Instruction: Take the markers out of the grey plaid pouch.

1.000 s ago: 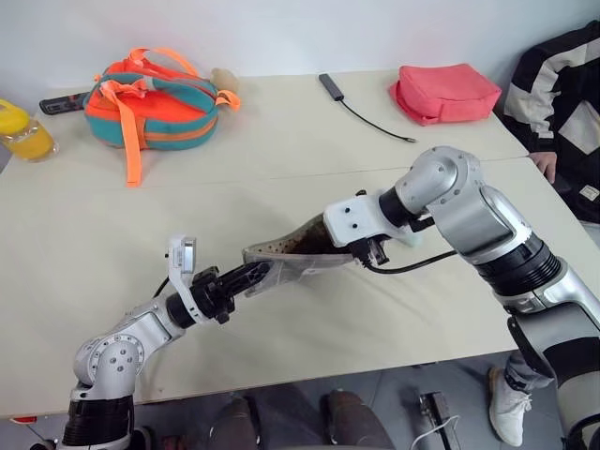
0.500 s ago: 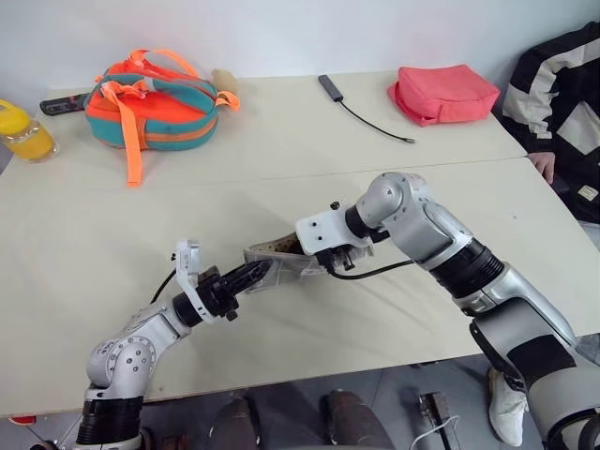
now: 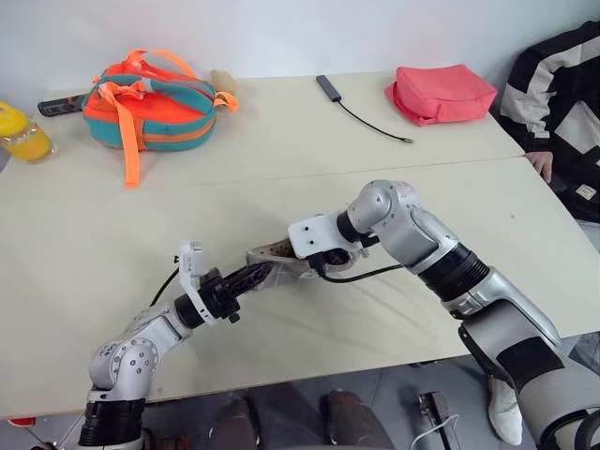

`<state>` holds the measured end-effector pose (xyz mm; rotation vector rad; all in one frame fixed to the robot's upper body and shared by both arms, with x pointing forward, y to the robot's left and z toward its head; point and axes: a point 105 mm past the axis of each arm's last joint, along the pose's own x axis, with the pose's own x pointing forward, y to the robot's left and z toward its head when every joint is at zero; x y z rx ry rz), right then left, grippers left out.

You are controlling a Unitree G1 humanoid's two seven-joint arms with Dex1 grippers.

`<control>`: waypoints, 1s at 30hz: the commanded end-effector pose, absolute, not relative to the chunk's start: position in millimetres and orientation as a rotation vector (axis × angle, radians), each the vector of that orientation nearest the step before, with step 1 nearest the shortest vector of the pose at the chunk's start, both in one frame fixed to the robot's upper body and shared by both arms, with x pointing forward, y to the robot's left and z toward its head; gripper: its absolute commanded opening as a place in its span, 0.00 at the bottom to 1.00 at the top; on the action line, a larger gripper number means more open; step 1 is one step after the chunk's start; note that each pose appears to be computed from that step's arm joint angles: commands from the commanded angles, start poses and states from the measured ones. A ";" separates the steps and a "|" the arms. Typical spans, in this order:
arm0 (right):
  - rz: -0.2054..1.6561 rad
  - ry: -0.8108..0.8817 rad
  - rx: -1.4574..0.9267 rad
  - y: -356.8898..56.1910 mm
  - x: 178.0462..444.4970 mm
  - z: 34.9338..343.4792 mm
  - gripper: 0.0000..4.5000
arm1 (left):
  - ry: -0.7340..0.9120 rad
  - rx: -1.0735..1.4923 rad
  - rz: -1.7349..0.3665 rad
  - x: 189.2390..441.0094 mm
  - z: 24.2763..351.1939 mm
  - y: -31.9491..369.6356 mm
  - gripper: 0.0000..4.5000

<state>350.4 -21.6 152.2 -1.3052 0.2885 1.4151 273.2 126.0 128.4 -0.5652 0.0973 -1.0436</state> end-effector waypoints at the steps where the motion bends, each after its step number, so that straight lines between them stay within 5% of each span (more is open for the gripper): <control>1: 1.403 0.364 -1.313 -29.8 353.7 133.1 0.62 | 0.102 -0.568 -1.046 269.9 124.4 127.2 0.00; 5: 1.393 0.389 -1.308 -33.4 356.7 126.5 0.50 | 0.101 -0.568 -1.046 269.8 124.2 127.1 0.00; 10: 1.400 0.393 -1.292 -38.4 353.6 134.1 0.14 | 0.096 -0.561 -1.046 269.5 124.2 126.4 0.00; 30: 1.337 0.095 -1.071 -52.3 332.9 248.2 0.13 | 0.002 -0.411 -0.979 283.2 136.6 139.8 0.00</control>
